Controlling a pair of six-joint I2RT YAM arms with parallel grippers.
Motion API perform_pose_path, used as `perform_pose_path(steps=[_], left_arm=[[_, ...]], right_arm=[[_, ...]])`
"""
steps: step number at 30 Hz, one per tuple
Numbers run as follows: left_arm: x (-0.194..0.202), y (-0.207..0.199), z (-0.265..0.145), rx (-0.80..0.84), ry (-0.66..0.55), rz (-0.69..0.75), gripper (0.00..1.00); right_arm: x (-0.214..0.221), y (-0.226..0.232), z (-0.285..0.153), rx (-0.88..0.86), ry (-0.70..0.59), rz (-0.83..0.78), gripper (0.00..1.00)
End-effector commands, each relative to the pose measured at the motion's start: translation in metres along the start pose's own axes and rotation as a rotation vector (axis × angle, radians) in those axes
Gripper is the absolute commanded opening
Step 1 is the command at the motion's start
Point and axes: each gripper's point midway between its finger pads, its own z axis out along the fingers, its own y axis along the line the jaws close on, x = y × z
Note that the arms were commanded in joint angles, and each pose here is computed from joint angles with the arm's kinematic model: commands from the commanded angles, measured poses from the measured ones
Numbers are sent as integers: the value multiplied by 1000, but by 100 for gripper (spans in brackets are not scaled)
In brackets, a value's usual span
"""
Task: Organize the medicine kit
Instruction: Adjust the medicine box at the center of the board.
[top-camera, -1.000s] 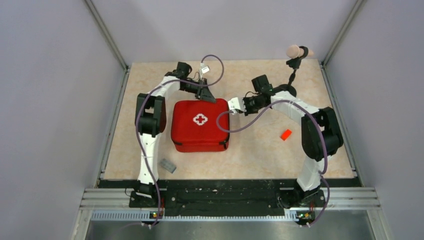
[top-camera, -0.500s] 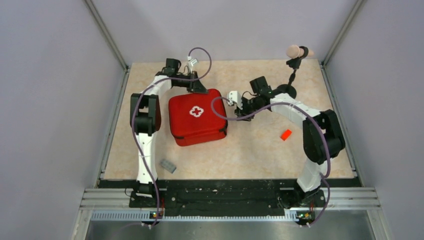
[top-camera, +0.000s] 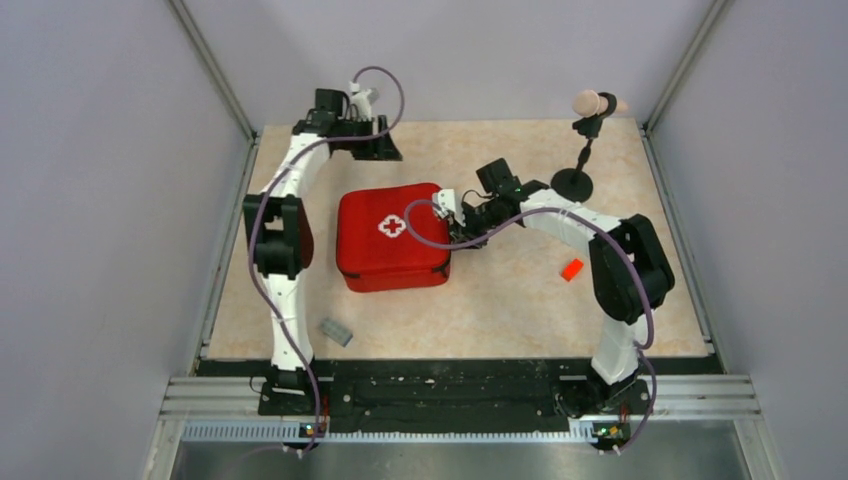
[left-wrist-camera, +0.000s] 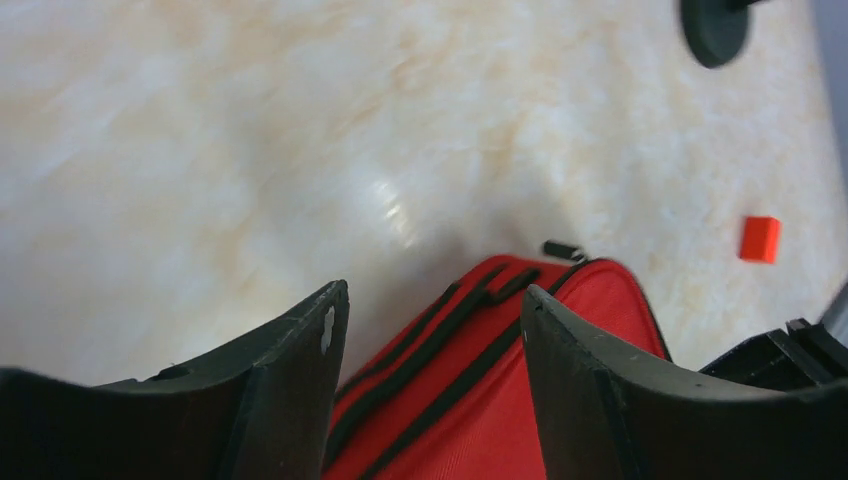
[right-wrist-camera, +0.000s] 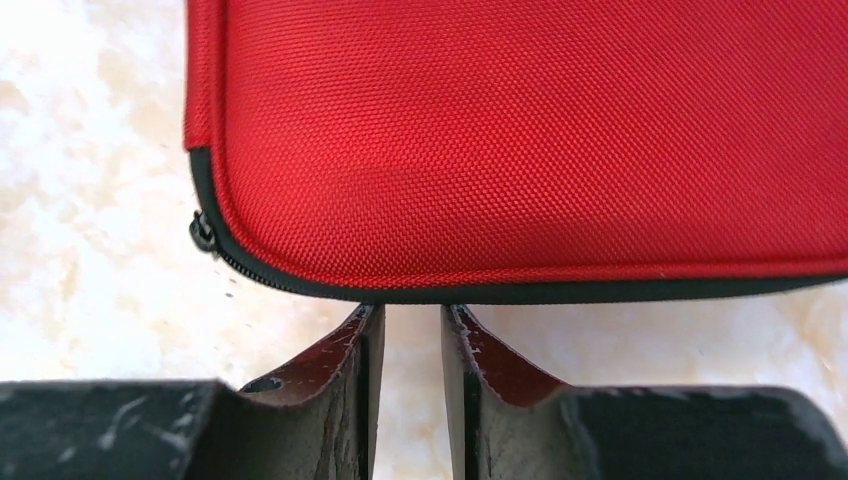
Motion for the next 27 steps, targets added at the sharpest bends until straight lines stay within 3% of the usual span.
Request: perform_pose_path(steps=[1, 5, 8, 12, 15, 18, 19, 22, 25, 27], left_arm=[[10, 41, -121, -449, 6, -136, 67], [85, 57, -174, -554, 122, -347, 67], [120, 42, -177, -452, 204, -405, 68], [137, 20, -154, -237, 288, -447, 63], [128, 20, -139, -190, 273, -358, 60], [126, 32, -126, -202, 305, -280, 49], [126, 37, -122, -202, 322, -257, 44], [118, 43, -110, -133, 357, -143, 14], [88, 42, -99, -34, 325, 98, 0], [75, 35, -90, 67, 296, 287, 0]], right_arm=[[-47, 25, 17, -125, -139, 1, 26], [-40, 18, 15, -113, -124, 93, 25], [-38, 5, 0, -71, -148, 115, 24], [-28, -12, -11, -38, -129, 95, 29], [-21, -31, -18, 14, -107, 91, 31], [-17, -50, -26, 91, -100, 104, 32], [-15, -54, -29, 113, -96, 105, 32], [-11, -61, -40, 160, -80, 98, 33], [-9, -58, -54, 150, -112, 92, 35], [0, -53, -60, 122, -100, 36, 39]])
